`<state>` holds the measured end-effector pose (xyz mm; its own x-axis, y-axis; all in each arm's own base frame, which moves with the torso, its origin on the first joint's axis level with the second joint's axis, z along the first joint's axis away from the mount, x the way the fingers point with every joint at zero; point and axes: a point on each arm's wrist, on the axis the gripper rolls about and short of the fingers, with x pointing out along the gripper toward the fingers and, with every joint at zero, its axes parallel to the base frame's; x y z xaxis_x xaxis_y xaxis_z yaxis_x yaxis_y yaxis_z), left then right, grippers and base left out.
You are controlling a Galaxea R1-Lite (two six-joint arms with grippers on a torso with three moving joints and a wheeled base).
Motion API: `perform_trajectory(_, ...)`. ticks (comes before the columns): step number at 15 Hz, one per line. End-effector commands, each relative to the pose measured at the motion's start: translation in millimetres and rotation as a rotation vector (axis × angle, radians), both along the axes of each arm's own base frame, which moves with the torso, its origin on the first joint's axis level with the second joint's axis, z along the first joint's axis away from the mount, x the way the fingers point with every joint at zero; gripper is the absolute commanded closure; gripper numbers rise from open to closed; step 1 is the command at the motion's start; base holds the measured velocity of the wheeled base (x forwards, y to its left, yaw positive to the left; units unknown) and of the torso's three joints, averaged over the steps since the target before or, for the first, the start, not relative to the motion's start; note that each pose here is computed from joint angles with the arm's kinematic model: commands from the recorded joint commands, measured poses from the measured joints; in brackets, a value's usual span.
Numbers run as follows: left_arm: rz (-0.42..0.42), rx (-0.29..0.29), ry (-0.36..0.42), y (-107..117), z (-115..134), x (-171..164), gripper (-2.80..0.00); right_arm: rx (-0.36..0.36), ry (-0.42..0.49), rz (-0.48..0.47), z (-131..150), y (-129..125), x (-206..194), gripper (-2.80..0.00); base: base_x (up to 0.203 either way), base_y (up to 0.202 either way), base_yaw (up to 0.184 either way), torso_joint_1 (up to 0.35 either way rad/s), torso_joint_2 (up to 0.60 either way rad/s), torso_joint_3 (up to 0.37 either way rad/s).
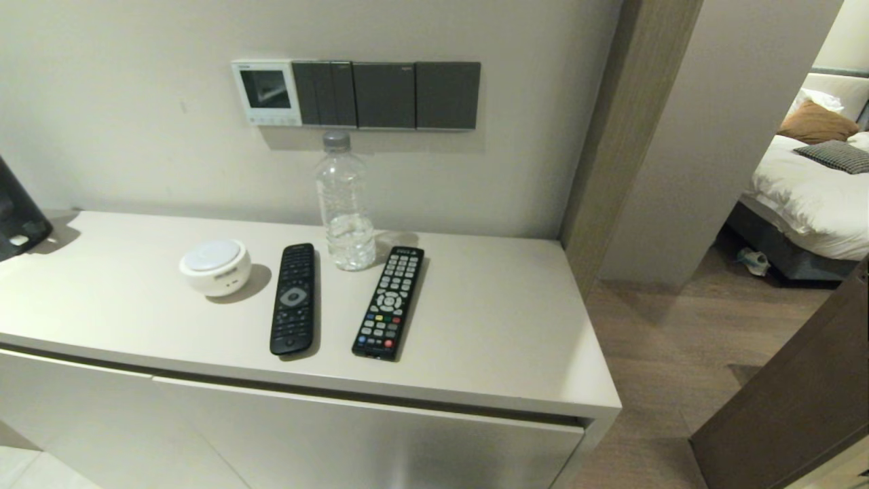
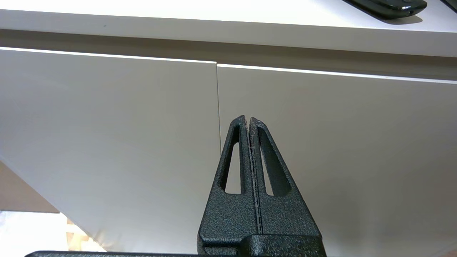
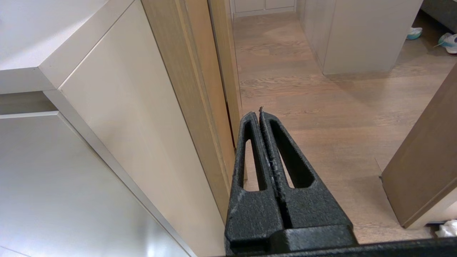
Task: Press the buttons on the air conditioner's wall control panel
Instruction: Turn on the central air conditioner
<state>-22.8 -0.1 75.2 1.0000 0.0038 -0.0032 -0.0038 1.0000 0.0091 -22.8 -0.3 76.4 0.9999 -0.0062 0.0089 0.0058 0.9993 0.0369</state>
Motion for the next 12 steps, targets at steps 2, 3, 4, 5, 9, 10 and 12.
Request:
perform_trajectory(2,0.001,0.0,0.0,0.0,0.0,0.0,0.0,0.0,0.003,0.0,-0.4,0.0,0.2,0.0,0.0,0.0,0.0,0.0,0.0,0.0)
perform_trajectory(3,0.001,0.0,0.001,0.0,0.0,0.1,0.0,0.0,0.003,0.0,-0.4,0.0,0.2,0.0,0.0,0.0,0.0,0.0,0.0,0.0)
perform_trajectory(4,0.001,0.0,0.001,0.0,0.0,0.1,0.0,0.0,0.003,0.0,-0.4,0.0,0.2,0.0,0.0,0.0,0.0,0.0,0.0,0.0)
perform_trajectory(5,0.001,0.0,0.001,0.0,0.0,0.1,0.0,0.0,0.003,0.0,-0.4,0.0,0.2,0.0,0.0,0.0,0.0,0.0,0.0,0.0)
perform_trajectory(9,0.001,0.0,0.0,0.0,0.0,0.0,0.0,0.0,0.003,0.0,-0.4,0.0,0.2,0.0,0.0,0.0,0.0,0.0,0.0,0.0)
perform_trajectory(10,0.002,0.005,0.0,0.0,0.0,0.0,0.0,0.0,0.003,0.0,-0.4,0.0,0.2,0.0,0.0,0.0,0.0,0.0,0.0,0.0)
perform_trajectory(12,0.006,0.015,-0.02,0.1,6.0,-1.8,0.0,0.0,0.003,0.0,-0.4,0.0,0.2,0.0,0.0,0.0,0.0,0.0,0.0,0.0)
